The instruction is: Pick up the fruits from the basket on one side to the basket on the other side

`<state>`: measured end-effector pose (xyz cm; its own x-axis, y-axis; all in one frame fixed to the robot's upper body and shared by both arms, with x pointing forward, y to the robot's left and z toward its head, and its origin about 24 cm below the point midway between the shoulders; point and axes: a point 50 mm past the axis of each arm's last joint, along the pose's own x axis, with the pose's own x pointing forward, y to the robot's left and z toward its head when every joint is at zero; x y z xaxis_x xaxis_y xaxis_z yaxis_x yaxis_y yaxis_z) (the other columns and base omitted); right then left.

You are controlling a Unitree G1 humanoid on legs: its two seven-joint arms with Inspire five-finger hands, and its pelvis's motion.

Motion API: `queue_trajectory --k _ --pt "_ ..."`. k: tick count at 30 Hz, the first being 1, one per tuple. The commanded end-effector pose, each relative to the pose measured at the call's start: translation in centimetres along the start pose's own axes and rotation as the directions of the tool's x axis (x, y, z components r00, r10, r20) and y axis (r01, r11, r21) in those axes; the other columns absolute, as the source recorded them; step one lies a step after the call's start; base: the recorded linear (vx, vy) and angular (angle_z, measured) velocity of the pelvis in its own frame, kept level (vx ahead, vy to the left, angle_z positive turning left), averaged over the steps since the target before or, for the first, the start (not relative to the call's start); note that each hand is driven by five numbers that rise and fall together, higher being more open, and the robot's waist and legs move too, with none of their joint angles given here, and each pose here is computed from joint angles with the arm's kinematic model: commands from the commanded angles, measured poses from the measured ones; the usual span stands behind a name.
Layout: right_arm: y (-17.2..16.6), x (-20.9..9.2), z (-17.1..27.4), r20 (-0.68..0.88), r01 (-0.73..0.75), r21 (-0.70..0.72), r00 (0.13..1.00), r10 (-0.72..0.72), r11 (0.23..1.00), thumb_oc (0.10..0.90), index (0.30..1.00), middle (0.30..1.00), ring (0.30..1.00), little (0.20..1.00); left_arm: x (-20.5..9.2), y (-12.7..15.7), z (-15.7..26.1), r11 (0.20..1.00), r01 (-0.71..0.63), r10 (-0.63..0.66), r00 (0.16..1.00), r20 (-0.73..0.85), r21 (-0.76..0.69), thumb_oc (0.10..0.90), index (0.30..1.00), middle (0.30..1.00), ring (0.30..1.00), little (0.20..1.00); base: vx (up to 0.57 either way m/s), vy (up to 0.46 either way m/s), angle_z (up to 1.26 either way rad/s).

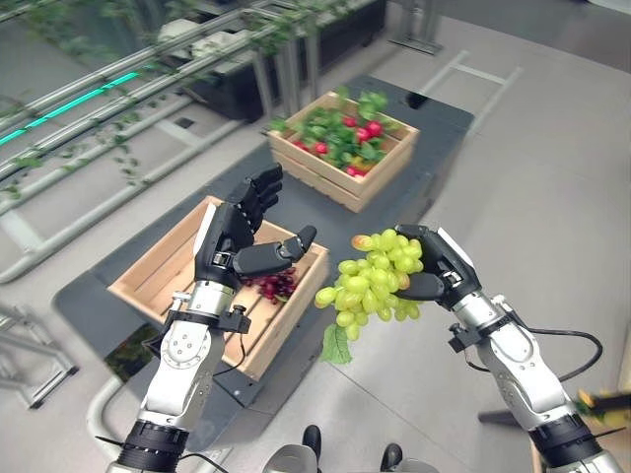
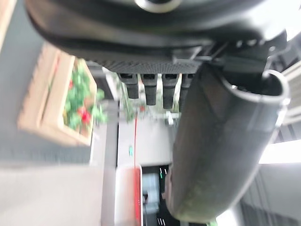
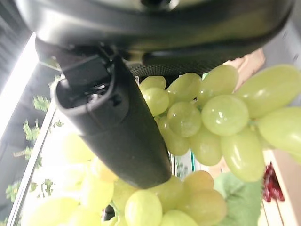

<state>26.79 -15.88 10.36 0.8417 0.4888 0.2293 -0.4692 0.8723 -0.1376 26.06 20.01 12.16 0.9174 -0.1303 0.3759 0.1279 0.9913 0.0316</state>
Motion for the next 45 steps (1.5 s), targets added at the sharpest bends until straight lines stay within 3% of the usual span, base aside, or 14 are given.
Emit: queue_trajectory --k 1,13,21,25,31,45 --pt "-0.1 1.7 6.4 0.377 0.023 -0.035 0.926 -0.008 0.999 0.400 0.300 0.300 0.300 0.300 1.9 -0.7 4.8 0.999 0.033 -0.027 0.956 0.292 -0.016 0.800 0.900 0.900 0.900 0.900 -0.15 -0.280 -0.48" --pt "-1.6 -0.1 6.5 0.369 0.099 -0.080 0.927 -0.063 0.992 0.400 0.300 0.300 0.300 0.300 2.1 -2.1 4.0 0.991 0.092 -0.057 0.949 0.310 -0.099 0.800 0.900 0.900 0.900 0.900 -0.11 -0.226 -0.25" --pt "-1.5 -0.8 6.7 0.357 0.040 -0.059 0.934 -0.016 0.997 0.400 0.300 0.300 0.300 0.300 1.5 -2.2 4.5 0.990 0.074 -0.030 0.945 0.325 -0.124 0.800 0.900 0.900 0.900 0.900 0.03 -0.075 -0.44" --pt "-1.2 -0.9 6.9 0.365 0.008 -0.022 0.931 0.001 1.000 0.400 0.300 0.300 0.300 0.300 0.5 -1.3 5.0 0.991 0.076 -0.036 0.943 0.331 -0.109 0.800 0.900 0.900 0.900 0.900 0.16 0.117 -0.84" --pt "-0.8 0.3 6.0 0.359 0.049 -0.002 0.932 -0.045 0.999 0.400 0.300 0.300 0.300 0.300 1.2 -2.2 5.1 0.987 0.114 -0.066 0.931 0.359 -0.115 0.800 0.900 0.900 0.900 0.900 0.12 0.256 -1.27" --pt "-0.8 -0.8 5.4 0.356 0.054 0.080 0.931 -0.079 0.995 0.400 0.300 0.300 0.300 0.300 2.0 -2.7 4.9 0.979 0.155 -0.108 0.945 0.309 -0.132 0.800 0.900 0.900 0.900 0.900 0.03 0.242 -0.38"
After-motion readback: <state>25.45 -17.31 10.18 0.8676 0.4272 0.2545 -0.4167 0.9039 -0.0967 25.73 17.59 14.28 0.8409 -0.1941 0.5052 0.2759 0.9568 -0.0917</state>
